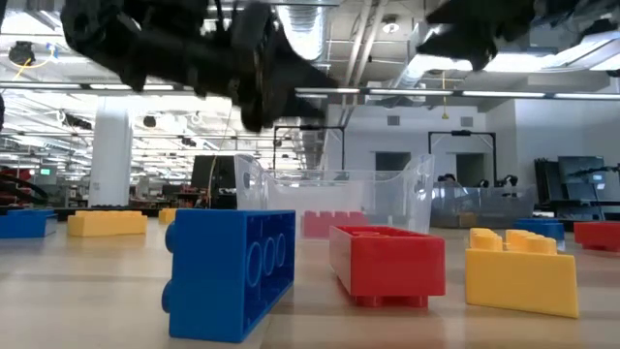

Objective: Sort & place blocks by color
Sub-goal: Put the bottom right yellow block into the black bin

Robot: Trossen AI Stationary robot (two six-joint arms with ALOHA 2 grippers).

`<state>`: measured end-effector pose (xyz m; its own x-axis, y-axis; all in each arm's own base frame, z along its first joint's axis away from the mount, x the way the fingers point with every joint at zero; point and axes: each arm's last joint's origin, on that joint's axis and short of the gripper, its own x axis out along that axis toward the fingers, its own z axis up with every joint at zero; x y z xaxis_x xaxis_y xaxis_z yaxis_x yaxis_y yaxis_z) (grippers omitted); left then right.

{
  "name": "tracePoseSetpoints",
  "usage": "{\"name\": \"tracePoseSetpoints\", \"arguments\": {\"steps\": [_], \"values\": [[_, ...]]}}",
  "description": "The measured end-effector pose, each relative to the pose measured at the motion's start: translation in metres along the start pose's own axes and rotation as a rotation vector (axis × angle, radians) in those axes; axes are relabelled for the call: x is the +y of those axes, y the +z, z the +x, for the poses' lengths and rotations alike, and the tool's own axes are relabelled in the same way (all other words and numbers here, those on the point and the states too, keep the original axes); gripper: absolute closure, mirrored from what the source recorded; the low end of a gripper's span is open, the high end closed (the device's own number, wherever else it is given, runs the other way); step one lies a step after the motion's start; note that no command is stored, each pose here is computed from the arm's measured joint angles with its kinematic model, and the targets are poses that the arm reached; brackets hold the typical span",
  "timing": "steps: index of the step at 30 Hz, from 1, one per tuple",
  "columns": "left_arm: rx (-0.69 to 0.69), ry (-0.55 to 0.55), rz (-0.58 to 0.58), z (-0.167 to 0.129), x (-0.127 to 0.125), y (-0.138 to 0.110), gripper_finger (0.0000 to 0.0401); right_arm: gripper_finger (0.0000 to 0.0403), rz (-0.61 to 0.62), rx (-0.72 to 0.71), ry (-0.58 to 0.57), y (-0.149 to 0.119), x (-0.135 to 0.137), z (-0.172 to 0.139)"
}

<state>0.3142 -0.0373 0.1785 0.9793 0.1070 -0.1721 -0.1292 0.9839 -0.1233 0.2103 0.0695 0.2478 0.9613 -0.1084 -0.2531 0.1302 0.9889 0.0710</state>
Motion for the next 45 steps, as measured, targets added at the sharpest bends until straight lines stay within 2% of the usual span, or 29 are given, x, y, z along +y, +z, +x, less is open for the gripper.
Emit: {"name": "tracePoseSetpoints", "arguments": {"steps": [5, 9, 14, 17, 23, 32, 41, 45], "values": [[-0.192, -0.002, 0.092, -0.031, 0.000, 0.055, 0.0079, 0.0120, -0.069, 0.091, -0.053, 0.011, 0.003, -0.011], [-0.264, -0.026, 0.112, -0.048, -0.001, 0.076, 0.0091, 0.0120, -0.070, 0.150, -0.062, 0.014, 0.004, -0.013], [-0.194, -0.081, 0.120, -0.050, -0.015, 0.066, 0.0102, 0.0120, -0.078, 0.183, 0.064, 0.010, 0.016, -0.009], [-0.162, -0.077, 0.131, -0.049, -0.024, 0.058, 0.0109, 0.0120, -0.097, 0.186, 0.126, 0.005, 0.029, -0.008], [-0.222, -0.057, 0.157, -0.052, -0.030, 0.063, 0.0122, 0.0120, -0.244, 0.186, 0.268, -0.013, 0.066, 0.001], [-0.212, -0.140, 0.138, -0.054, -0.036, 0.058, 0.0136, 0.0120, -0.339, 0.309, 0.350, -0.028, 0.109, 0.032], [-0.268, -0.115, 0.091, -0.066, -0.028, 0.035, 0.0144, 0.0120, -0.452, 0.421, 0.421, -0.047, 0.134, 0.062], [-0.285, -0.116, 0.076, -0.069, -0.026, 0.031, 0.0145, 0.0120, -0.466, 0.470, 0.476, -0.058, 0.140, 0.074]]}}
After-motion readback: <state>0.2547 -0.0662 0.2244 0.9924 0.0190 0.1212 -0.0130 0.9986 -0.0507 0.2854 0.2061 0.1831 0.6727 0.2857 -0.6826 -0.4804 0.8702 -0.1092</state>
